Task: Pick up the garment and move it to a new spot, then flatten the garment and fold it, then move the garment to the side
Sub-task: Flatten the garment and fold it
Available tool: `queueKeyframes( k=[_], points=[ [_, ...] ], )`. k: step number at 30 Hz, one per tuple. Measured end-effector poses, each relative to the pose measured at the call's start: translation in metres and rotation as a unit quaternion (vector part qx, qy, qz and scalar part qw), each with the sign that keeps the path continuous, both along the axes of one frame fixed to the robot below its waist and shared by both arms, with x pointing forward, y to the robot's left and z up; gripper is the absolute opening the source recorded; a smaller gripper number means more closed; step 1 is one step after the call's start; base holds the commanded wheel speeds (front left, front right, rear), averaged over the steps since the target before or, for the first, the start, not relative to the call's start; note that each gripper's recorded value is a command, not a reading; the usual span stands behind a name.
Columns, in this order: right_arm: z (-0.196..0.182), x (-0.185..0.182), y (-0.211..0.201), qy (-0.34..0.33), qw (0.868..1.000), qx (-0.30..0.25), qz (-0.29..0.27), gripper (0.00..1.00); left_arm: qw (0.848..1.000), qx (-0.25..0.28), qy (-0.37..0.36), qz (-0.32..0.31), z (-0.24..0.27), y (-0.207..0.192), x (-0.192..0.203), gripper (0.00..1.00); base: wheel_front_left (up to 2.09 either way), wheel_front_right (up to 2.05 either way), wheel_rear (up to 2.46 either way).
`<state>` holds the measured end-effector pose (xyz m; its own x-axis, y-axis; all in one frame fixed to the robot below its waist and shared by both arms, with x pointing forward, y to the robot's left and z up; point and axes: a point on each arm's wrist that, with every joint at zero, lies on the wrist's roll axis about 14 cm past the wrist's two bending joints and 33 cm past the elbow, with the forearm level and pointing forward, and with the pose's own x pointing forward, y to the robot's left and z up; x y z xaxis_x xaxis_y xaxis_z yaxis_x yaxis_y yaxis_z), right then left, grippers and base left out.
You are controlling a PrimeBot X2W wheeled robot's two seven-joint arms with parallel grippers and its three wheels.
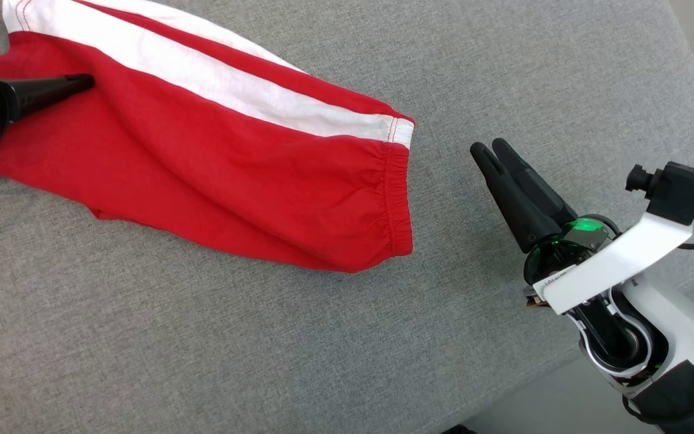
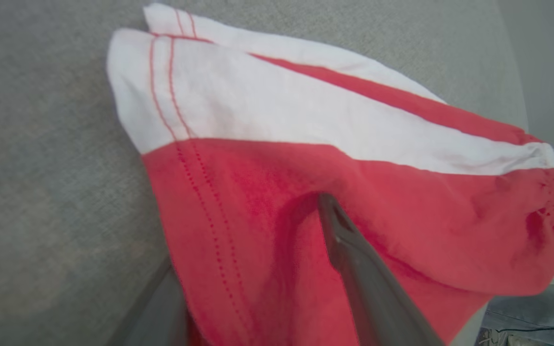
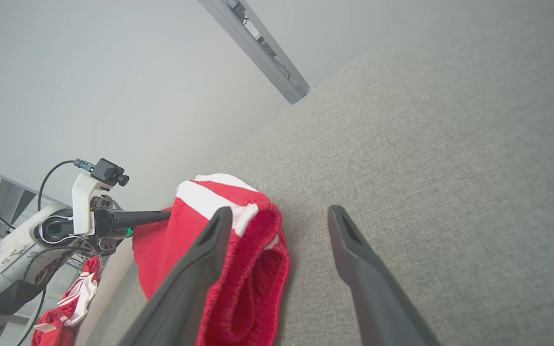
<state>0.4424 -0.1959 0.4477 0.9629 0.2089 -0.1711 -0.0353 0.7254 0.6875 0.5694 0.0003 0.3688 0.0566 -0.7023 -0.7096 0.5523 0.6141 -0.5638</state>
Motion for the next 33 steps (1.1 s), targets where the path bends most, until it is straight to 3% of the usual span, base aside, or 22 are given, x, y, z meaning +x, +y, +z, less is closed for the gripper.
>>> queueKeyframes(
  k=[3, 13, 33],
  points=[
    [-0.001, -0.001, 0.001, 0.000, 1.000, 0.002, -0.003, 1.00, 1.000, 0.000, -0.003, 0.001, 0.000, 0.000, 0.000, 0.00, 0.00, 0.00, 0.00],
    [0.010, 0.003, 0.008, -0.020, 1.000, -0.002, 0.014, 1.00, 0.999, -0.001, -0.010, 0.040, 0.010, 0.019, -0.010, 0.00, 0.00, 0.00, 0.00],
    [0.050, -0.014, 0.032, -0.058, 0.996, -0.001, 0.073, 1.00, 0.985, -0.020, -0.021, 0.172, 0.051, 0.081, -0.096, 0.00, 0.00, 0.00, 0.00]
  ],
)
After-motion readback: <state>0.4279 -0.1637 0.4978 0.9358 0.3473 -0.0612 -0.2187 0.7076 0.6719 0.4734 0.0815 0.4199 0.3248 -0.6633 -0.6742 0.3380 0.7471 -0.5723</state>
